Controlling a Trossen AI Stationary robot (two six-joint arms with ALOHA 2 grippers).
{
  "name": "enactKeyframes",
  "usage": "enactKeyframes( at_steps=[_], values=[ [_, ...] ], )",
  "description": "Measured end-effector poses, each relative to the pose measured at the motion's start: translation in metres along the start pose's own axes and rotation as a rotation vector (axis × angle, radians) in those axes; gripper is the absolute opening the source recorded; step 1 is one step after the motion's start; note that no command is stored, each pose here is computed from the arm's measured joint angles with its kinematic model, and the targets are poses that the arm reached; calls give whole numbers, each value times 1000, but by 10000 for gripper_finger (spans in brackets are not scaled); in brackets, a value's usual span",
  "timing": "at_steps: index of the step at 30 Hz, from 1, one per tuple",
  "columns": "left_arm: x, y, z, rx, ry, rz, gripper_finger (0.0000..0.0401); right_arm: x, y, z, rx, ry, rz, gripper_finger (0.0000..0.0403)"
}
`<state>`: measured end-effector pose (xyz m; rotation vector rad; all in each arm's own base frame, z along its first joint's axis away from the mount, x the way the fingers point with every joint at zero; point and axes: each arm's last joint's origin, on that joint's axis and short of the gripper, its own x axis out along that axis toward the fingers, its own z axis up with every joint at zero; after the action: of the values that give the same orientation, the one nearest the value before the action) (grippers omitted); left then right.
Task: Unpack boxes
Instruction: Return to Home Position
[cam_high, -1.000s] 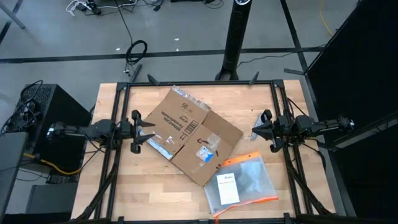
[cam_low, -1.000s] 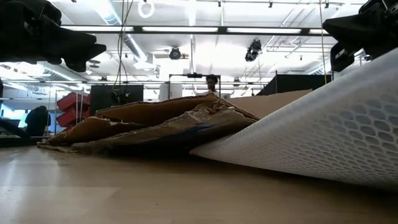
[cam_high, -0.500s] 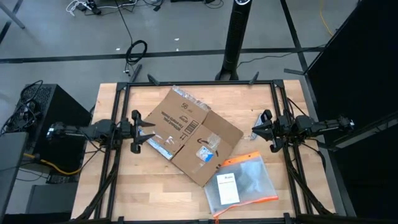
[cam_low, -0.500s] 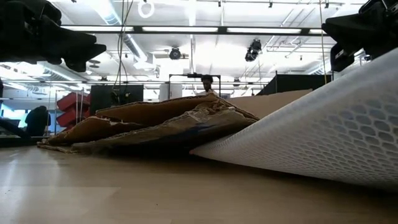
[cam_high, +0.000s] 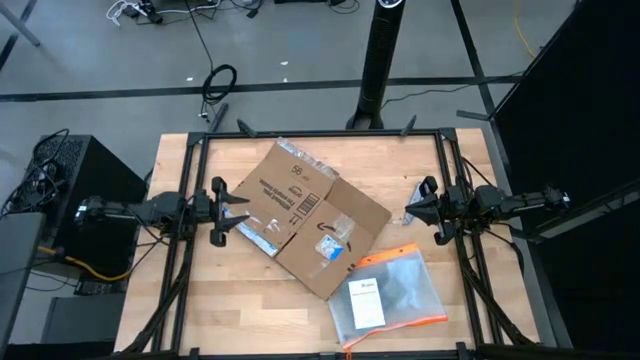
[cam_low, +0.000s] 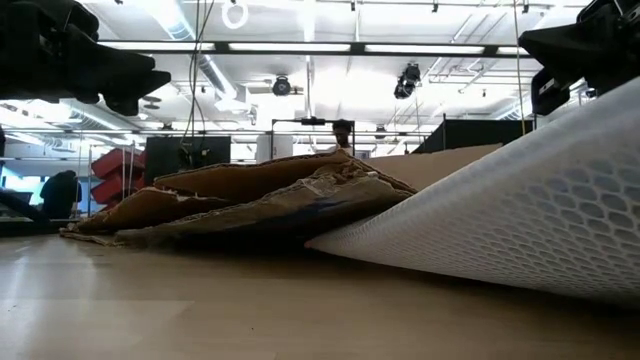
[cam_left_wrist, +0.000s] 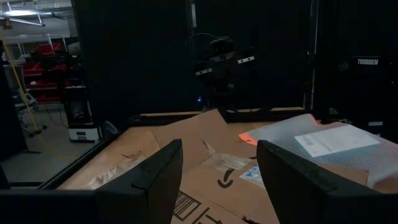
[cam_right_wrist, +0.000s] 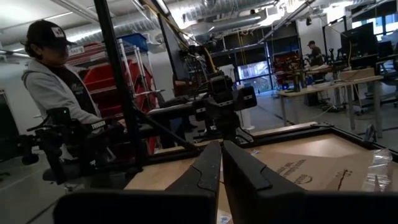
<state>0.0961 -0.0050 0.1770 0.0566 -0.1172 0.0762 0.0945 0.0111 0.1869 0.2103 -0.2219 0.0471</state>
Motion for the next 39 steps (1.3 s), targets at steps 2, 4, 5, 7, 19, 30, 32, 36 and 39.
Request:
enactKeyframes(
  at_steps=[2, 4, 5, 7, 19, 30, 32, 36, 39],
  values=[
    [0, 0, 0, 0, 0, 0, 198, 0, 0, 0, 0, 0, 0, 12],
    [0, 0, 0, 0, 0, 0, 198, 0, 0, 0, 0, 0, 0, 15],
    [0, 0, 0, 0, 0, 0, 198, 0, 0, 0, 0, 0, 0, 17],
    [0, 0, 0, 0, 0, 0, 198, 0, 0, 0, 0, 0, 0, 21],
    [0, 0, 0, 0, 0, -1, 198, 0, 0, 0, 0, 0, 0, 33],
    [0, 0, 0, 0, 0, -1, 198, 0, 0, 0, 0, 0, 0, 16],
    [0, 0, 0, 0, 0, -1, 198, 0, 0, 0, 0, 0, 0, 17],
    [0, 0, 0, 0, 0, -1, 198, 0, 0, 0, 0, 0, 0, 19],
    [0, 0, 0, 0, 0, -1, 198, 0, 0, 0, 0, 0, 0, 21]
  ],
)
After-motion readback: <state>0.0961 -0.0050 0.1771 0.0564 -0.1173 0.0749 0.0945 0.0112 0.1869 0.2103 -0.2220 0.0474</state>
